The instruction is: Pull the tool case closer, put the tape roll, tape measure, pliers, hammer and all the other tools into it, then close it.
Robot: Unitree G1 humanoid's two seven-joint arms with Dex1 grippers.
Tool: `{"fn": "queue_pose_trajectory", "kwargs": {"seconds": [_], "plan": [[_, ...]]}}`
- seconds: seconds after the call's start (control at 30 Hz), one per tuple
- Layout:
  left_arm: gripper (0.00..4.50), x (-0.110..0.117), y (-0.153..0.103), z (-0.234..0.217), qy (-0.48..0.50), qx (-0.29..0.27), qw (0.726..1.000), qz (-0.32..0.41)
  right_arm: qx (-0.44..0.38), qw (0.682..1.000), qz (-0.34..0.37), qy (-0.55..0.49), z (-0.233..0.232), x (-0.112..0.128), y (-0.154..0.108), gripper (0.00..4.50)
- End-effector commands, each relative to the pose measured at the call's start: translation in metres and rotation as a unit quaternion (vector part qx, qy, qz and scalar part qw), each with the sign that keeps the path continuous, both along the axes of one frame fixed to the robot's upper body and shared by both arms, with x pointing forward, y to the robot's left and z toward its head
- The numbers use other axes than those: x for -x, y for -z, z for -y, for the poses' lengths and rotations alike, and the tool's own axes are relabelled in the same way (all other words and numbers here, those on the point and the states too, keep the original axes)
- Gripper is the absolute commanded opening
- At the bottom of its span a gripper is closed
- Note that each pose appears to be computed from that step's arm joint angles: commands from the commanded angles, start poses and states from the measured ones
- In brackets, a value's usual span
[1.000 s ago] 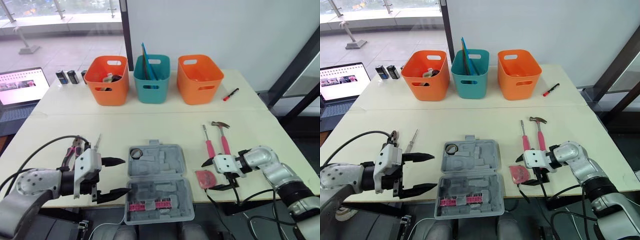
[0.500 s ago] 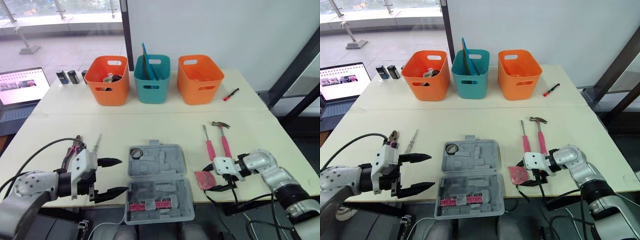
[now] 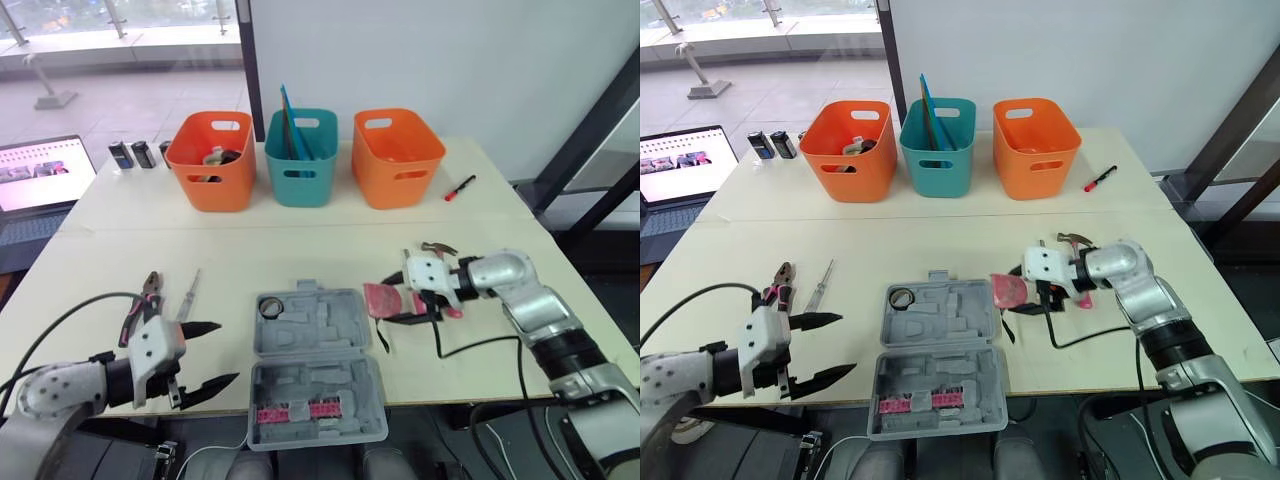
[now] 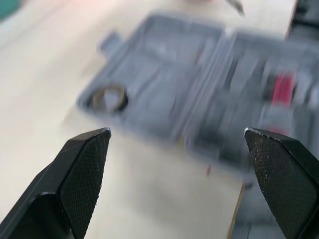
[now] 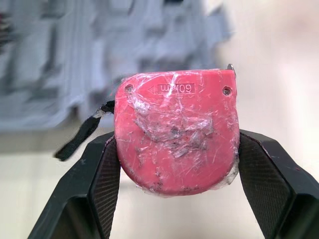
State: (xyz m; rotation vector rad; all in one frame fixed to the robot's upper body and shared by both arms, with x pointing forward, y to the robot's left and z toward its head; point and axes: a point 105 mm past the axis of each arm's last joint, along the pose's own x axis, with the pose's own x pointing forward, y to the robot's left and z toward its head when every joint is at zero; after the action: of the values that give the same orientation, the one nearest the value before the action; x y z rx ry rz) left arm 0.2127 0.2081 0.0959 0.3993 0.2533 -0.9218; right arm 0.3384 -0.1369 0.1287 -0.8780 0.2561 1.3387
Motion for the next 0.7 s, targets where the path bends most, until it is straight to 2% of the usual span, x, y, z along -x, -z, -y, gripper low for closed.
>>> {"fn": "queue_pose_trajectory", "kwargs": {"seconds": [0.03, 0.07, 0.2, 0.3, 0.37, 0.47, 0.7], "plan": [[4.5, -0.002, -0.01, -0.004, -0.042, 0.018, 0.998, 0.043, 0.118, 0.99, -0.07, 0.011, -0.009, 0.001, -0.011, 2.91], [4.5, -0.002, -0.011, -0.005, -0.051, 0.024, 0.997, 0.049, 0.137, 0.986, -0.091, 0.024, -0.009, 0.002, -0.013, 2.91], [4.5, 0.006, -0.004, -0.004, -0.073, 0.019, 0.996, 0.054, 0.163, 0.986, -0.041, -0.016, -0.041, -0.002, -0.017, 2.91], [4.5, 0.011, -0.002, 0.0, -0.08, 0.019, 0.995, 0.061, 0.156, 0.987, -0.042, 0.029, -0.056, -0.016, -0.01, 2.91], [4.5, 0.014, -0.001, 0.001, -0.082, 0.013, 0.994, 0.065, 0.184, 0.982, -0.006, 0.032, -0.057, -0.024, -0.002, 2.91], [4.5, 0.014, -0.001, -0.002, -0.096, 0.016, 0.993, 0.068, 0.183, 0.982, -0.025, 0.039, -0.061, -0.022, 0.007, 2.91], [4.5, 0.017, 0.0, -0.003, -0.106, 0.011, 0.992, 0.071, 0.201, 0.978, -0.01, 0.05, -0.066, -0.03, 0.018, 2.91]]}}
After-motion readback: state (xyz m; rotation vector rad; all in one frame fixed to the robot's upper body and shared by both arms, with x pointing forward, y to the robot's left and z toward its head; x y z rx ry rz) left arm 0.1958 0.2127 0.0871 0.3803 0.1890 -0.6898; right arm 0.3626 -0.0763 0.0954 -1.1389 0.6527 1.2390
